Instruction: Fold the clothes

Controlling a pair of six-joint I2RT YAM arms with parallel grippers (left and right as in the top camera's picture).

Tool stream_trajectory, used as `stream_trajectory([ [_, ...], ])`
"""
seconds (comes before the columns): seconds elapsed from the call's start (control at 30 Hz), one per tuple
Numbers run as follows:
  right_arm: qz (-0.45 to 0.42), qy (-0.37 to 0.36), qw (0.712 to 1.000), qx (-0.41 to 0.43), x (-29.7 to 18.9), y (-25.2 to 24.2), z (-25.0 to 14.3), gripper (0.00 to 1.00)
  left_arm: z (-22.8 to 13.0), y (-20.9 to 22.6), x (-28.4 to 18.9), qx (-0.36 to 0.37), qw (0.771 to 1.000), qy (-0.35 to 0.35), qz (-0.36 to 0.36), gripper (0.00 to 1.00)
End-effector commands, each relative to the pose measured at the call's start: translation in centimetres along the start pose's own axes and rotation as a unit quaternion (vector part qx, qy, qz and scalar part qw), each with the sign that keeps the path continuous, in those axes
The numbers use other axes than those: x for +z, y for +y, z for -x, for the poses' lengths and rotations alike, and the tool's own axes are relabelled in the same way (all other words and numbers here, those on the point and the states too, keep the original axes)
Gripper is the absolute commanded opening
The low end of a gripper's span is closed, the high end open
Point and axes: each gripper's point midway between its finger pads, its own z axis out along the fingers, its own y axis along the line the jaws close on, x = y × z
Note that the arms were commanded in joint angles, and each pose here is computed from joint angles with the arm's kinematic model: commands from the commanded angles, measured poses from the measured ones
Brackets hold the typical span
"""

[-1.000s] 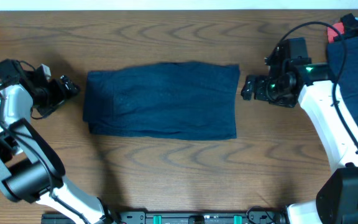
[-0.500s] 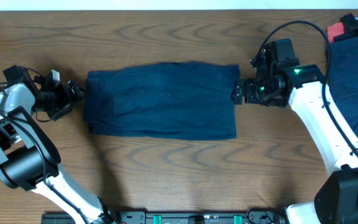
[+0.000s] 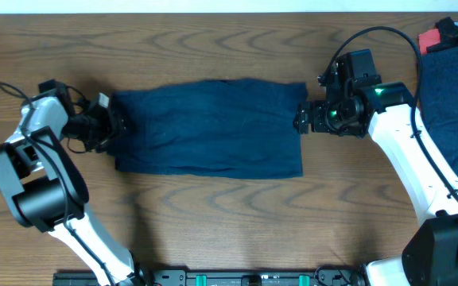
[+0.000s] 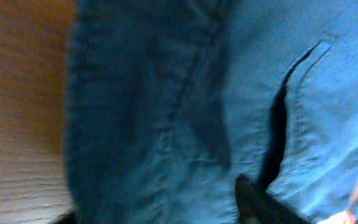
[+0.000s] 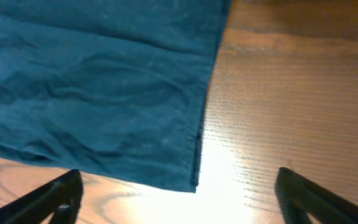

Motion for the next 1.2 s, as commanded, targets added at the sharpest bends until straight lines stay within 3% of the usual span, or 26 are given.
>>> stream_trajectory([
  [0.0,0.014,0.008,1.0,-0.006,0.4,0.7,-0.4,0.87,-2.5,1.4,2.9,-0.005,0.998,0.057,0.032,0.29],
  [0.07,0.017,0.007,1.0,-0.01,0.7,1.1,-0.4,0.8,-2.8,0.7,3.3,0.004,0.997,0.066,0.033,0.09],
  [0.1,0.018,0.006,1.0,-0.008,0.8,1.3,-0.4,0.79,-2.9,0.4,3.5,0.009,0.997,0.07,0.034,0.06],
  [0.4,0.033,-0.005,0.999,-0.002,4.0,2.9,-1.7,0.8,-5.5,-5.3,7.1,0.094,0.987,0.123,0.038,0.06],
  [0.67,0.009,-0.013,1.0,0.008,5.4,1.5,-2.2,0.8,-7.6,-9.0,9.2,0.145,0.977,0.151,0.029,0.06],
  [1.03,-0.012,-0.018,1.0,0.011,5.4,0.7,-2.1,0.84,-4.9,-9.3,5.6,0.131,0.985,0.109,0.027,0.06],
  [1.17,-0.016,-0.014,1.0,0.012,5.5,0.5,-2.3,0.85,-3.6,-8.3,2.6,0.124,0.987,0.071,0.077,0.06],
])
